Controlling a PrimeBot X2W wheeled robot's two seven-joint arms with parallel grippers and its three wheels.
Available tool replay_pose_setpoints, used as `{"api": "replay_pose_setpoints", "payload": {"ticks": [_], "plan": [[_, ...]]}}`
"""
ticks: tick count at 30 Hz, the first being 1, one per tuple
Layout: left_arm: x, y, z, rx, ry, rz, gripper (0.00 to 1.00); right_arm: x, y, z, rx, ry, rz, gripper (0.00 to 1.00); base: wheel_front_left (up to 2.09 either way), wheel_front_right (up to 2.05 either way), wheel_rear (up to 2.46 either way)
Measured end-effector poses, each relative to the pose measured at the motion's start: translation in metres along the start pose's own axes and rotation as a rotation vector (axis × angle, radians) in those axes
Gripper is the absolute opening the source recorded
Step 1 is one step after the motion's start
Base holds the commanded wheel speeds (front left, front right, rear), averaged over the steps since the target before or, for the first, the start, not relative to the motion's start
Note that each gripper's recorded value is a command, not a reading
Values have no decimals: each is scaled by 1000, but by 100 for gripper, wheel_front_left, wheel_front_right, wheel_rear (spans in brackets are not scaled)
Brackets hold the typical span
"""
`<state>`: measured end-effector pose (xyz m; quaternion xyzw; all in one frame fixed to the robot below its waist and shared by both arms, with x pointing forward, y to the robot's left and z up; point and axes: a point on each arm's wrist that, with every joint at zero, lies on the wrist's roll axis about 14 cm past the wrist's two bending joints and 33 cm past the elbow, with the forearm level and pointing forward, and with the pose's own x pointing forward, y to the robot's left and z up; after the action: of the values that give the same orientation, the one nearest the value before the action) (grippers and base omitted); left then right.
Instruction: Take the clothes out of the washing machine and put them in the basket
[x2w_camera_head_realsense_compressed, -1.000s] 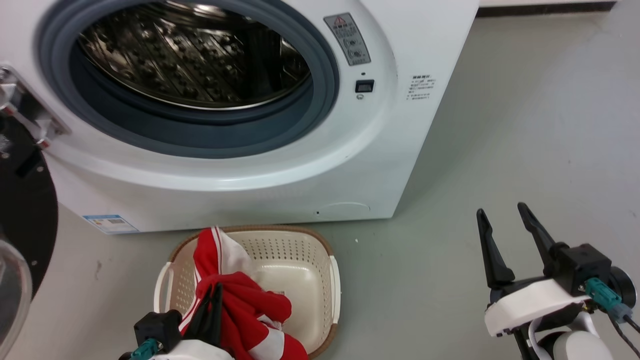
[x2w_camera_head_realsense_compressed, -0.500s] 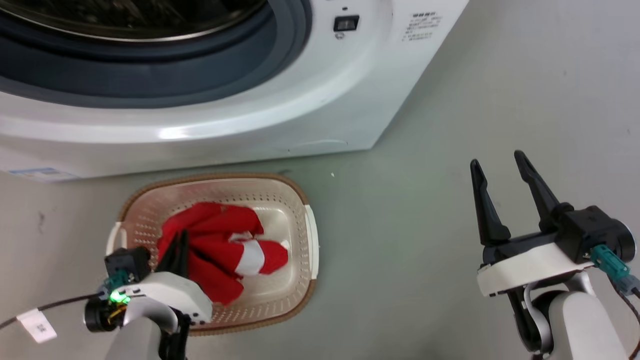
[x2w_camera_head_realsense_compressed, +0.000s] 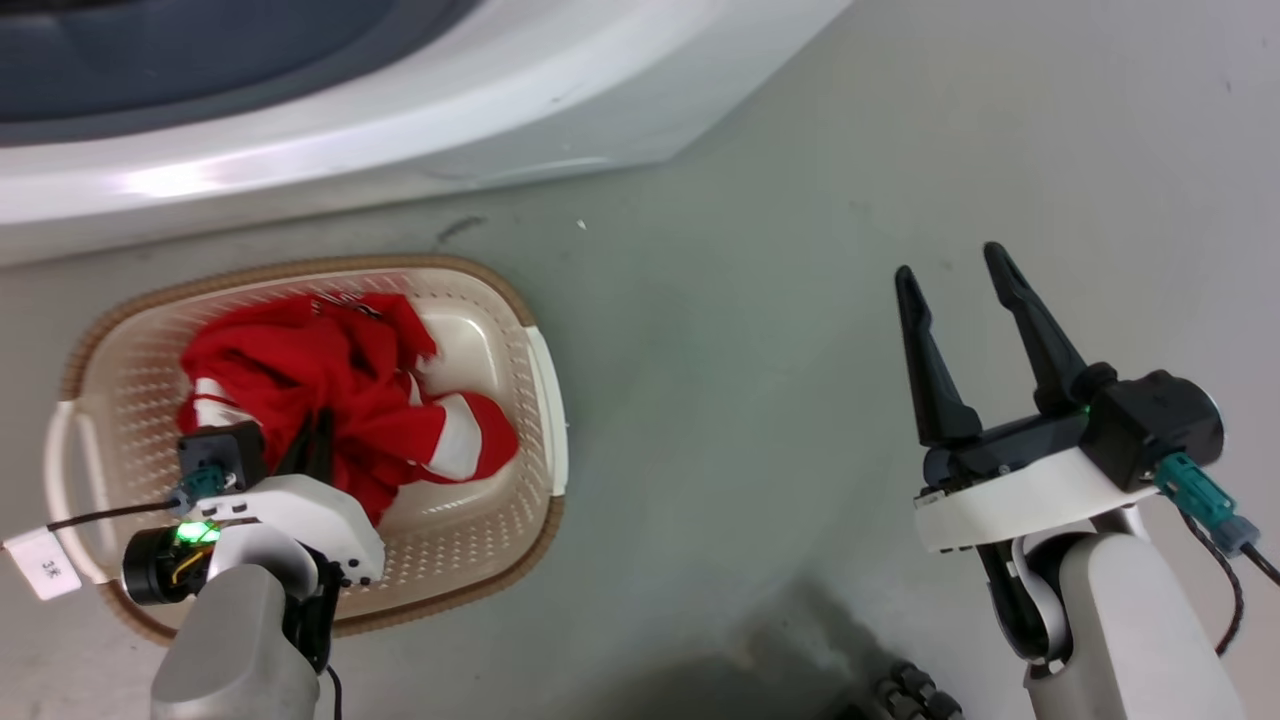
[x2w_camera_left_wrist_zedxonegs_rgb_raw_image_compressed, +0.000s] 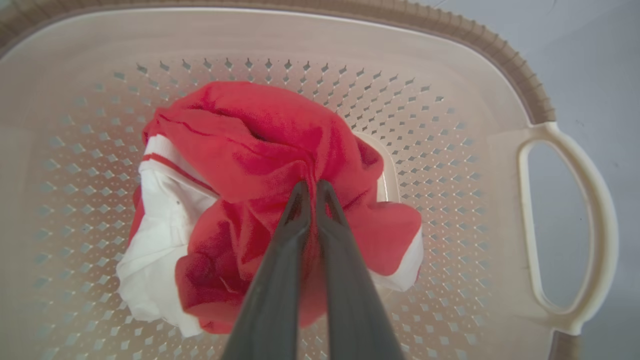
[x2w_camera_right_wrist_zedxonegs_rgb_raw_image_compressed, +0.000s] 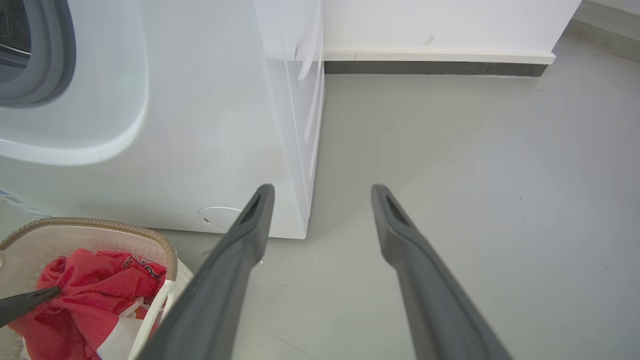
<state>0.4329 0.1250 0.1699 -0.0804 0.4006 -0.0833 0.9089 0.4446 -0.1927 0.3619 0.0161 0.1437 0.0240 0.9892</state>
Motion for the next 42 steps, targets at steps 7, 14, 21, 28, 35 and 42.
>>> {"api": "replay_pose_setpoints", "payload": {"ticks": [7,14,21,28,35,42], "plan": [[21,3,-42,-4,130,8,0,6,-5,-22,3,44,-7,100,0,0,0],[33,-6,-60,17,212,-14,0,4,-12,-32,6,69,-27,100,0,0,0],[22,-20,-53,26,227,-35,100,0,-11,-19,7,39,-24,100,0,0,0],[-19,-34,-45,-23,210,-26,100,-18,-15,9,2,-21,-44,100,0,0,0],[-66,-41,-21,-60,117,-10,100,-47,-15,35,-24,-63,-60,100,0,0,0],[-104,-35,36,-112,-117,10,100,-68,-7,64,-31,-123,-48,100,0,0,0]]}}
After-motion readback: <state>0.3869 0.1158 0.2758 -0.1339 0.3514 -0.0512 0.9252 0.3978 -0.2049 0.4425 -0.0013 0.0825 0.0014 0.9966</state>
